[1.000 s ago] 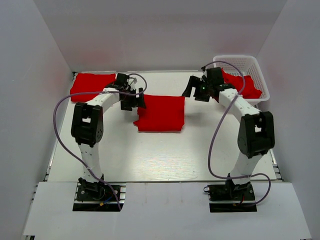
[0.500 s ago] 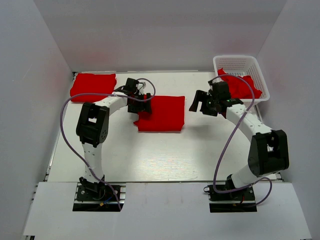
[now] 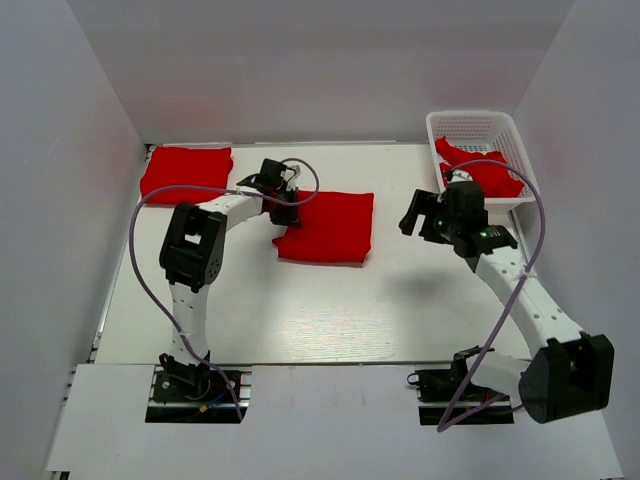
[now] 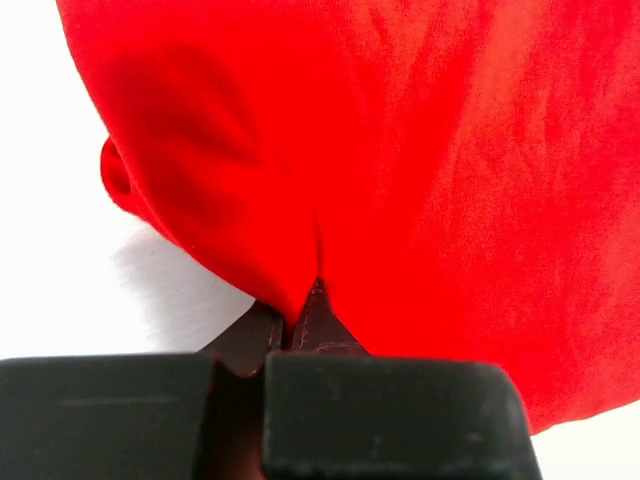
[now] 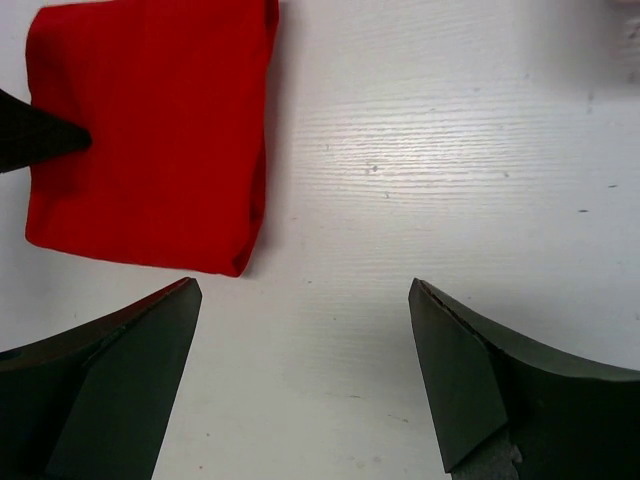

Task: Fold and stack the t-shirts
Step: Put the neatly folded tshirt into the corner of the board with the left arm

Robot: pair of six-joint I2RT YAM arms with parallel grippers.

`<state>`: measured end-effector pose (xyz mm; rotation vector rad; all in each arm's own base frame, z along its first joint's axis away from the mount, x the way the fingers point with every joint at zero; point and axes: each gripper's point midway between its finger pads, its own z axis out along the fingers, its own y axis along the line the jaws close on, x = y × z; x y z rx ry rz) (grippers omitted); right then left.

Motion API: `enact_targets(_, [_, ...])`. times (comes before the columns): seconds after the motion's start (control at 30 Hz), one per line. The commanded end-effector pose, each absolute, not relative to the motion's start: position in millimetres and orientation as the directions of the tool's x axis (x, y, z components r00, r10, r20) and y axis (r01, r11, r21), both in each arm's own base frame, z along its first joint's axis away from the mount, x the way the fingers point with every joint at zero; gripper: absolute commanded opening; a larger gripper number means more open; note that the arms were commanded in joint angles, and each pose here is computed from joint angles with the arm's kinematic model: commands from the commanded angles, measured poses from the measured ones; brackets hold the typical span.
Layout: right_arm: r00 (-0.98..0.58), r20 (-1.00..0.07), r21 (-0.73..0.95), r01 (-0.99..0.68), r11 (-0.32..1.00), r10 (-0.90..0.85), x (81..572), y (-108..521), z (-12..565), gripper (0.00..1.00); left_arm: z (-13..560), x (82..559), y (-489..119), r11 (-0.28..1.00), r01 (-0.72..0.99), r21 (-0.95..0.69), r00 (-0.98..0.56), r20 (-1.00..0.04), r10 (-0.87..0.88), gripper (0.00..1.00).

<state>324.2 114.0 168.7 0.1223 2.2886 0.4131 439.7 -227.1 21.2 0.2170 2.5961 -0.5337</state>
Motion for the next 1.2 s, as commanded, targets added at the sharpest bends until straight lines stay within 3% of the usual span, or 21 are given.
enact_targets(0.0, [-0.637, -0.740, 0.274, 0.009, 0.962, 0.216, 317, 93, 177, 0.90, 13, 439, -227, 0.903, 0.275, -0.329, -0.879, -0.467, 0.097, 0.00])
enact_targets(0.2, [-0.580, -0.787, 0.232, 0.038, 0.972, 0.211, 313, 78, 192, 0.90, 96, 480, -224, 0.869, 0.440, -0.226, -0.707, -0.684, 0.180, 0.00])
enact_targets(0.27, [-0.574, -0.790, 0.229, 0.045, 0.972, 0.213, 313, 77, 193, 0.90, 119, 490, -214, 0.863, 0.467, -0.192, -0.673, -0.711, 0.206, 0.00])
enact_targets(0.63, [-0.489, -0.839, 0.259, 0.027, 0.966, 0.238, 322, 78, 244, 0.90, 182, 528, -159, 0.882, 0.465, -0.073, -0.606, -0.752, 0.258, 0.00])
enact_targets(1.17, [-0.449, -0.858, 0.265, 0.024, 0.964, 0.248, 335, 79, 264, 0.90, 239, 571, -59, 0.871, 0.466, 0.154, -0.454, -0.804, 0.385, 0.00])
